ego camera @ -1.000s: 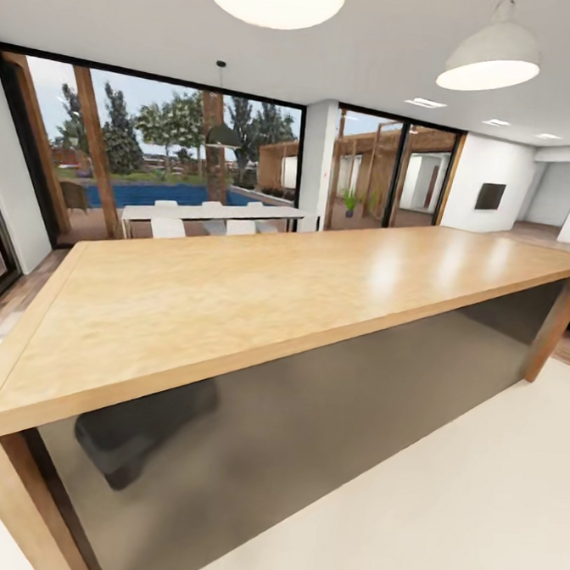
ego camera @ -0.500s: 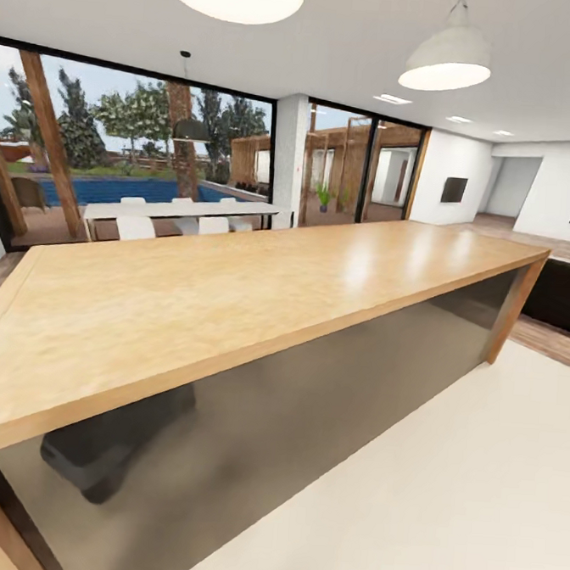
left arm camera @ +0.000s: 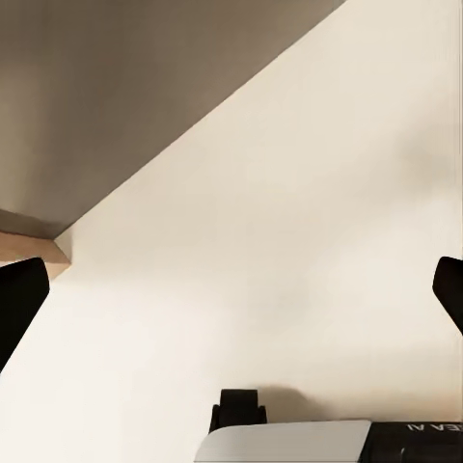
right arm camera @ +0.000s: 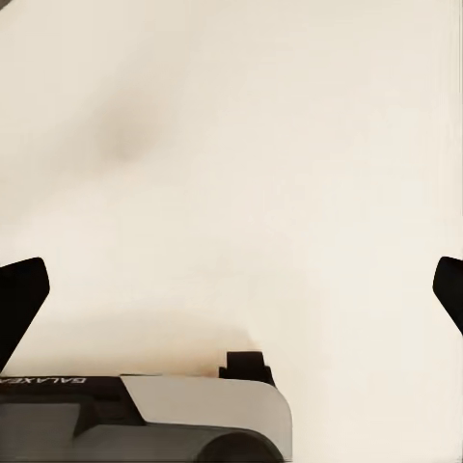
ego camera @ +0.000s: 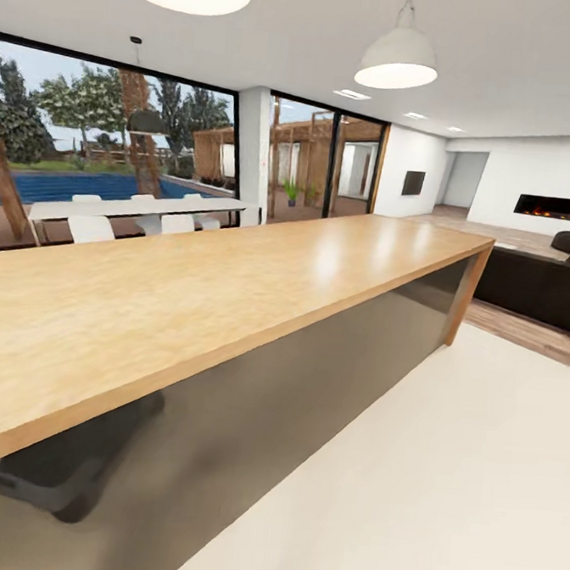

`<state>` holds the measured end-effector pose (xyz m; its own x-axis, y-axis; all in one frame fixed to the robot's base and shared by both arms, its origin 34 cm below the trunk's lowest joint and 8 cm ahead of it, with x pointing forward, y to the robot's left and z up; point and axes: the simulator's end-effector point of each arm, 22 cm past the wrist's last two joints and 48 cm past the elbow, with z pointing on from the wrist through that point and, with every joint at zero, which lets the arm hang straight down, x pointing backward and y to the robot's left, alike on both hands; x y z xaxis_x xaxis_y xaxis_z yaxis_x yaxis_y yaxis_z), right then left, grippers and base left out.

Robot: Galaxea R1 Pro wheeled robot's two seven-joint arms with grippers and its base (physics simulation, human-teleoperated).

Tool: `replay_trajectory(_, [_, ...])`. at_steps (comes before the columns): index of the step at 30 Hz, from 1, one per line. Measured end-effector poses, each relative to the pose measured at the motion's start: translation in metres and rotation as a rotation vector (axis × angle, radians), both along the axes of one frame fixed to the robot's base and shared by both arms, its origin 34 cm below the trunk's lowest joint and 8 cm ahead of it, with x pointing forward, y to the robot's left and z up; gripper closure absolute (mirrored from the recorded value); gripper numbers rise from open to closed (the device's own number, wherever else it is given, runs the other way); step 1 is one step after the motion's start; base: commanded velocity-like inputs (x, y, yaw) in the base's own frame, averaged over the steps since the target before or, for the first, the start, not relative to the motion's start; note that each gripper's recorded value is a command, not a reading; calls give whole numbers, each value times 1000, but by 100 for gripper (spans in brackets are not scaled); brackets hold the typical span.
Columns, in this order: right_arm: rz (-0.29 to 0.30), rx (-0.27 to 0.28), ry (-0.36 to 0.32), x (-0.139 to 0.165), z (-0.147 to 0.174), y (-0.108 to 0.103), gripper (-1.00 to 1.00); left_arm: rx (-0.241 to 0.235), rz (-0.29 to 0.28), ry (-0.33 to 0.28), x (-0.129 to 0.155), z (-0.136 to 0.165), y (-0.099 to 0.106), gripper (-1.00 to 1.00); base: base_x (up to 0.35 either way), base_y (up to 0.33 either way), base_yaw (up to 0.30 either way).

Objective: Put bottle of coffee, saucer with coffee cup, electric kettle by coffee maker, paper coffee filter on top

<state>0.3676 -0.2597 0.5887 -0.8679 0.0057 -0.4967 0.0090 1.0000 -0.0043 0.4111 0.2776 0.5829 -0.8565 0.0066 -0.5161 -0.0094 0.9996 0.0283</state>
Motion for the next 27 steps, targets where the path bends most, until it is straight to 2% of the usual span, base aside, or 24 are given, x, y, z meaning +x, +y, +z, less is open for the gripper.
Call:
replay_trajectory(16, [-1,1,19,-9,15,1,-100,-11,0,15,-8,15,-3,-100,0,0,-244])
replay_trajectory(27, [-22,-1,31,-16,25,-5,-100,-18,0,28,-15,24,-8,-100,0,0,-243])
